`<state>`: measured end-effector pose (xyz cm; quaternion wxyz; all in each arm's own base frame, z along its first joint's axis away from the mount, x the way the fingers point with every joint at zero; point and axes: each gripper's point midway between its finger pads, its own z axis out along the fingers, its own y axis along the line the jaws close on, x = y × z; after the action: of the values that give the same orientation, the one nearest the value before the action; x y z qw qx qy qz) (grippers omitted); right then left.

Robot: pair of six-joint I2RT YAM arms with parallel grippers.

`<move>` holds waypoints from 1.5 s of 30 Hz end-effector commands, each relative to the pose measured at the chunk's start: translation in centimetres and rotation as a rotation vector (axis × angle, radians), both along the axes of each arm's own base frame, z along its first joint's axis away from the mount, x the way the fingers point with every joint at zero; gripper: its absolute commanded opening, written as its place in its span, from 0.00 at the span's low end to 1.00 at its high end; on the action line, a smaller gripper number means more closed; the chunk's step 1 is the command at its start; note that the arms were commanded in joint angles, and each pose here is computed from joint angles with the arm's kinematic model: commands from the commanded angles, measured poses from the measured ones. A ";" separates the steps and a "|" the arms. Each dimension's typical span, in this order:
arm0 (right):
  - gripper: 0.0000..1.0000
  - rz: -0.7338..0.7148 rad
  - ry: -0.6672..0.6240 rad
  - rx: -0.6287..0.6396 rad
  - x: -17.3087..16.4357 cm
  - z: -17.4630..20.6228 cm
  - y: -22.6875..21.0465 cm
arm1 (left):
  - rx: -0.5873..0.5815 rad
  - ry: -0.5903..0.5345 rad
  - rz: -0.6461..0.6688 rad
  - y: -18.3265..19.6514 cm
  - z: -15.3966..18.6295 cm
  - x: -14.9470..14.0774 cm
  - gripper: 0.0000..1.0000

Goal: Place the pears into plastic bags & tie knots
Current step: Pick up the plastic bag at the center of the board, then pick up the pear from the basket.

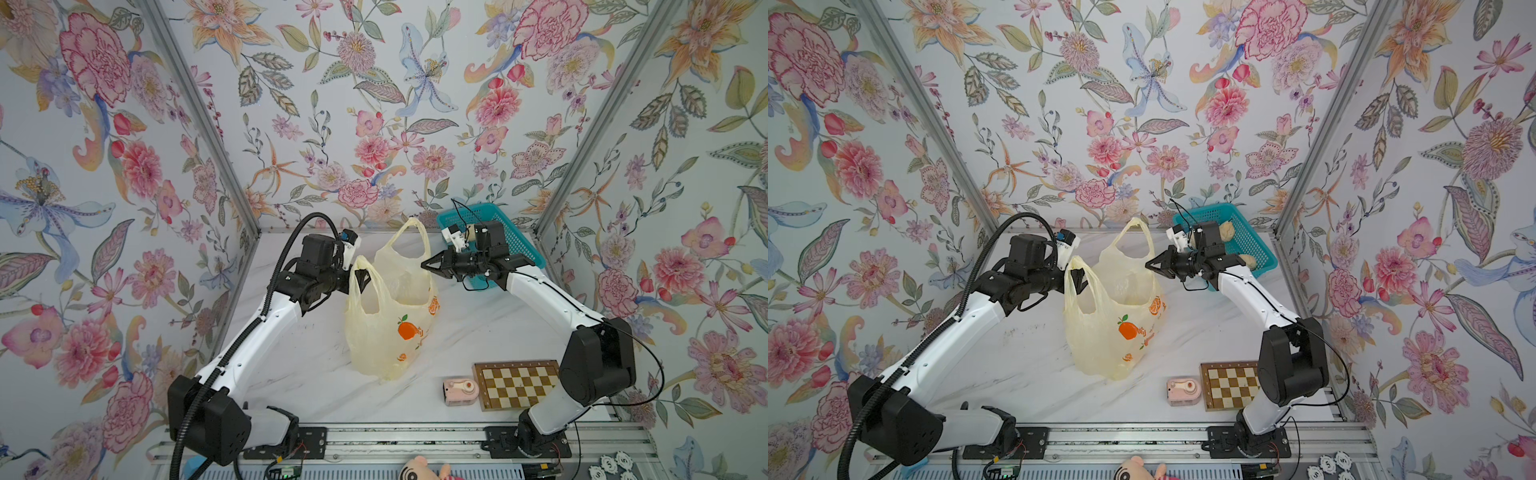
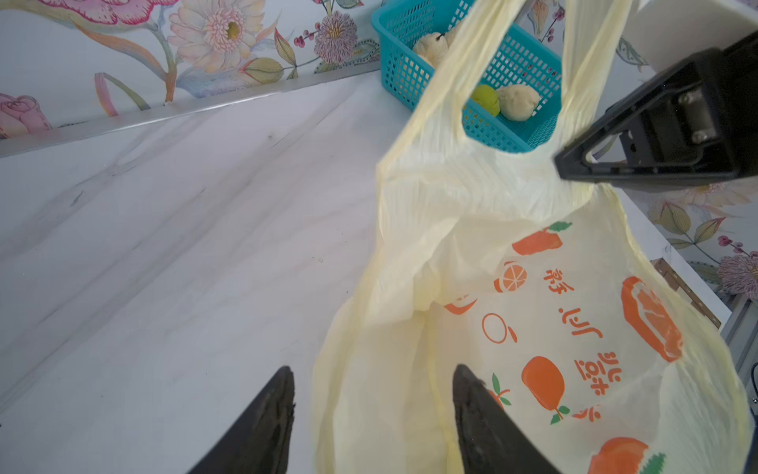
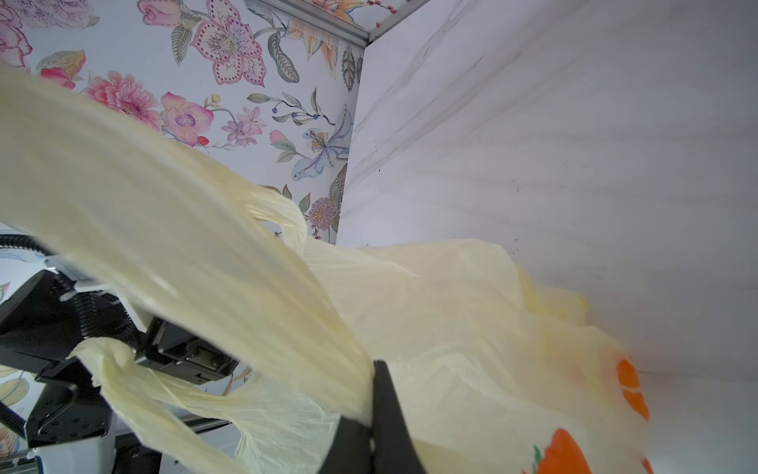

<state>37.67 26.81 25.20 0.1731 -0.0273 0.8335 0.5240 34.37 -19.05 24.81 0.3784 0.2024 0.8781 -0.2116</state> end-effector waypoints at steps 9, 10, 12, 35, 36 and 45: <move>0.00 -0.001 -0.084 0.007 0.4 2.3 0.3 | 0.153 0.032 0.043 2.1 -3.0 -0.9 0.16; 0.00 -0.004 -0.088 0.005 0.5 2.4 0.3 | 0.140 0.020 0.035 1.8 -2.6 -0.8 0.09; 0.19 -0.027 -0.113 -0.020 0.7 2.9 -0.3 | 0.105 0.002 0.029 1.2 -1.7 -0.6 0.00; 0.82 -0.514 -0.125 -0.697 13.6 -5.9 -23.9 | -0.143 -0.041 0.098 -1.0 1.1 -1.5 0.00; 0.83 -0.513 -0.106 -0.700 14.6 -6.9 -24.0 | -0.150 -0.038 0.097 -1.2 1.0 -1.6 0.00; 0.85 -0.465 0.055 -0.769 20.0 -16.4 -24.4 | -0.166 -0.032 0.123 -1.4 0.9 -1.6 0.00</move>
<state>57.62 2.47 10.04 0.2649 0.1154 0.9471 0.1395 33.05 -20.22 24.92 0.4092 0.1275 0.8694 -0.2458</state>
